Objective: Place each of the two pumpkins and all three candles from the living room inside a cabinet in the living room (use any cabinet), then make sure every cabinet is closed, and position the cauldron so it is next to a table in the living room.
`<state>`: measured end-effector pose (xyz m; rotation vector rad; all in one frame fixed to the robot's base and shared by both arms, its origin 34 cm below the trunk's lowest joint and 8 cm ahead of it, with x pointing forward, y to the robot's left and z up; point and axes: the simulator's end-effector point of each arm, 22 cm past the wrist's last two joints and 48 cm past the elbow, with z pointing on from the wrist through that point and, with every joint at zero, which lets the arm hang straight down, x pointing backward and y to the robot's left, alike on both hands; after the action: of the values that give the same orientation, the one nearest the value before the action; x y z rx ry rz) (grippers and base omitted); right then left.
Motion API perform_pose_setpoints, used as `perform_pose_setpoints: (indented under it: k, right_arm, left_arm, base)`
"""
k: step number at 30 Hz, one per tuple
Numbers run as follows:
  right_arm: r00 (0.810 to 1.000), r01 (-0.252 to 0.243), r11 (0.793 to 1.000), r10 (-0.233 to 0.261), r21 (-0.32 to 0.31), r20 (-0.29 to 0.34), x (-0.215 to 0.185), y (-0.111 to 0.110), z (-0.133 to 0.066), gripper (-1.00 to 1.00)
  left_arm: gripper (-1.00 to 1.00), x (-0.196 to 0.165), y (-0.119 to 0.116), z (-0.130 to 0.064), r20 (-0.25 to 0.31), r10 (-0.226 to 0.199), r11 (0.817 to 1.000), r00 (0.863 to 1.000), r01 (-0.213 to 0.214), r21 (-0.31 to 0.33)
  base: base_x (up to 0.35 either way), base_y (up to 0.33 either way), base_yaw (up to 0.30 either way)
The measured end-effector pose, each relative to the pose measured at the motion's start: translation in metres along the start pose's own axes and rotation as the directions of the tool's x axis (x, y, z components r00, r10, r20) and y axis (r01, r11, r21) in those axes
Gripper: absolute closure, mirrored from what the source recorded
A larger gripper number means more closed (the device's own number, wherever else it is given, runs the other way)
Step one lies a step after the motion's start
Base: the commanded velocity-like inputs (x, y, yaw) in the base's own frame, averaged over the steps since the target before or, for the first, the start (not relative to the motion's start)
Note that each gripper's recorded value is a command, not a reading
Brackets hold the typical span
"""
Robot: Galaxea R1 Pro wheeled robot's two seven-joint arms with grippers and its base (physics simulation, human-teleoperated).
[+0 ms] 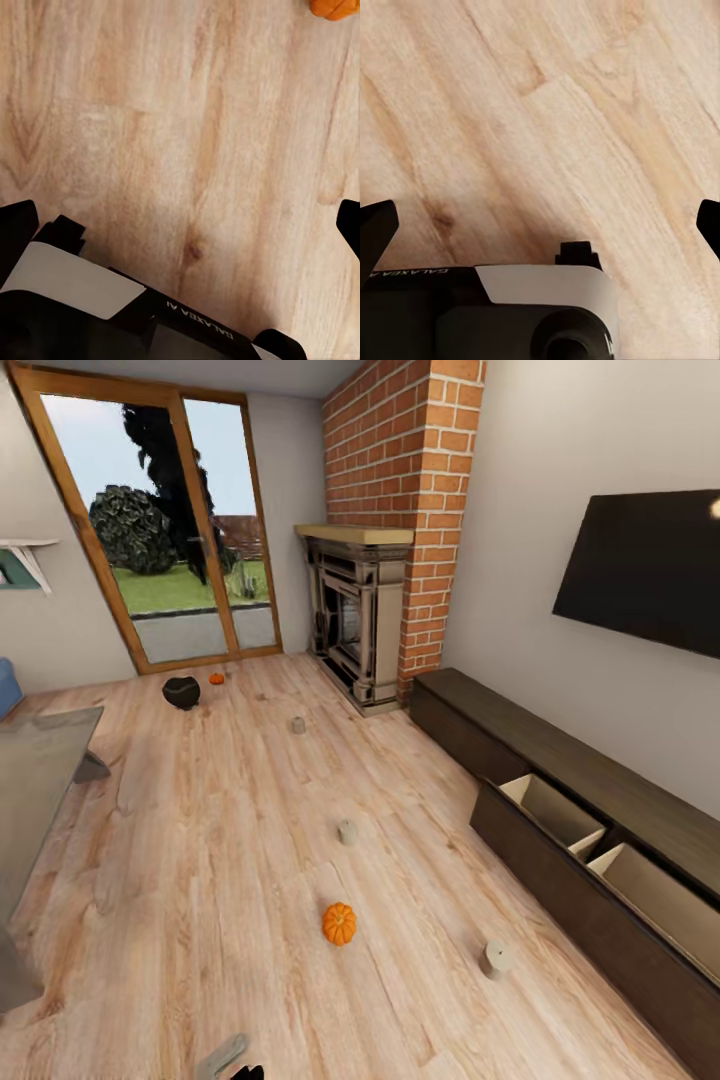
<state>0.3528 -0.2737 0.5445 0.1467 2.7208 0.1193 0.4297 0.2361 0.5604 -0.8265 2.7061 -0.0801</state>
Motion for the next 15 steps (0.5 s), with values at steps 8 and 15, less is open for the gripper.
perform_pose_setpoints:
  k: [8,15]
  right_arm:
    - [1.000,0.000,1.000,0.000,0.000,0.000,0.0001,-0.0002,-0.0002,-1.00]
    - [1.000,0.001,1.000,-0.001,0.000,0.003,-0.0012,-0.0003,0.0000,-1.00]
  left_arm:
    - [-1.00,0.0003,-0.0002,-0.0001,0.000,0.001,1.000,1.000,-0.001,0.000]
    - [-1.00,0.0006,-0.0002,-0.0001,-0.002,-0.001,1.000,1.000,0.001,0.000]
  base:
    - [0.139,0.281,0.276]
    - [0.182,0.259,0.276]
